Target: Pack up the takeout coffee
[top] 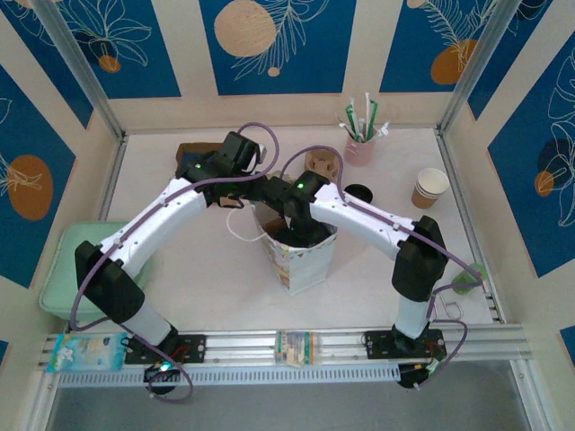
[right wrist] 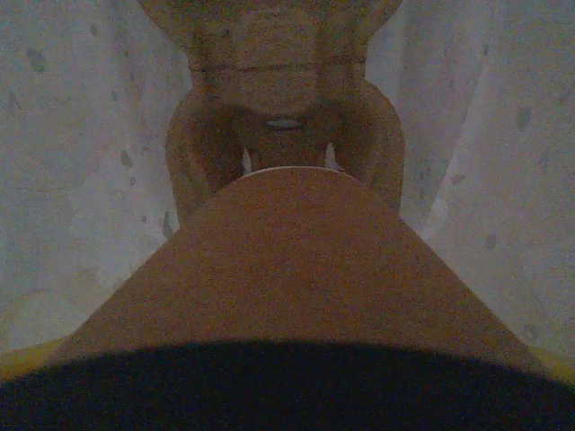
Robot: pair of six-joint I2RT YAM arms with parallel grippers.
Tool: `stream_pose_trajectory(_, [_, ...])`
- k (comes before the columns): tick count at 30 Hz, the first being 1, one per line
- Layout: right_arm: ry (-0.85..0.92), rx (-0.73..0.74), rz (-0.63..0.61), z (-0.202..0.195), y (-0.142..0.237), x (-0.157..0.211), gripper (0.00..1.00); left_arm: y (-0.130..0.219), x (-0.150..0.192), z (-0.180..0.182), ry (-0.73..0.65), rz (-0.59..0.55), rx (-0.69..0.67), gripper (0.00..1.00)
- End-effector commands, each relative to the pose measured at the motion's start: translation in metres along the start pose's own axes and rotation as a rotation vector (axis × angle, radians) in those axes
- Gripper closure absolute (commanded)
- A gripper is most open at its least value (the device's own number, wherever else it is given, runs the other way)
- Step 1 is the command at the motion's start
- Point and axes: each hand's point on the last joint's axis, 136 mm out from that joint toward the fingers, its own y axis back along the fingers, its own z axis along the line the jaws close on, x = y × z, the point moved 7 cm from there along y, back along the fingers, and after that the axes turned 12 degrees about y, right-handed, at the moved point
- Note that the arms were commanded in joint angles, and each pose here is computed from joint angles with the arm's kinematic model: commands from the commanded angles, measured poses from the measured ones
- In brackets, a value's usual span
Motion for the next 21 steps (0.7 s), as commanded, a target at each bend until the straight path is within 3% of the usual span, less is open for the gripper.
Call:
stream_pose_trajectory(1, [-0.022, -0.003, 0.047, -0.0012, -0.0071, 0.0055, 0.63, 0.0020, -0.0024, 0.0011, -0.002, 0.003, -0.011, 0.73])
stream_pose_trajectory(21, [-0.027, 0.001, 0.060, -0.0013, -0.0121, 0.0058, 0.63, 0.0045, -0.0029, 0.0015, -0.004, -0.001, -0.012, 0.73])
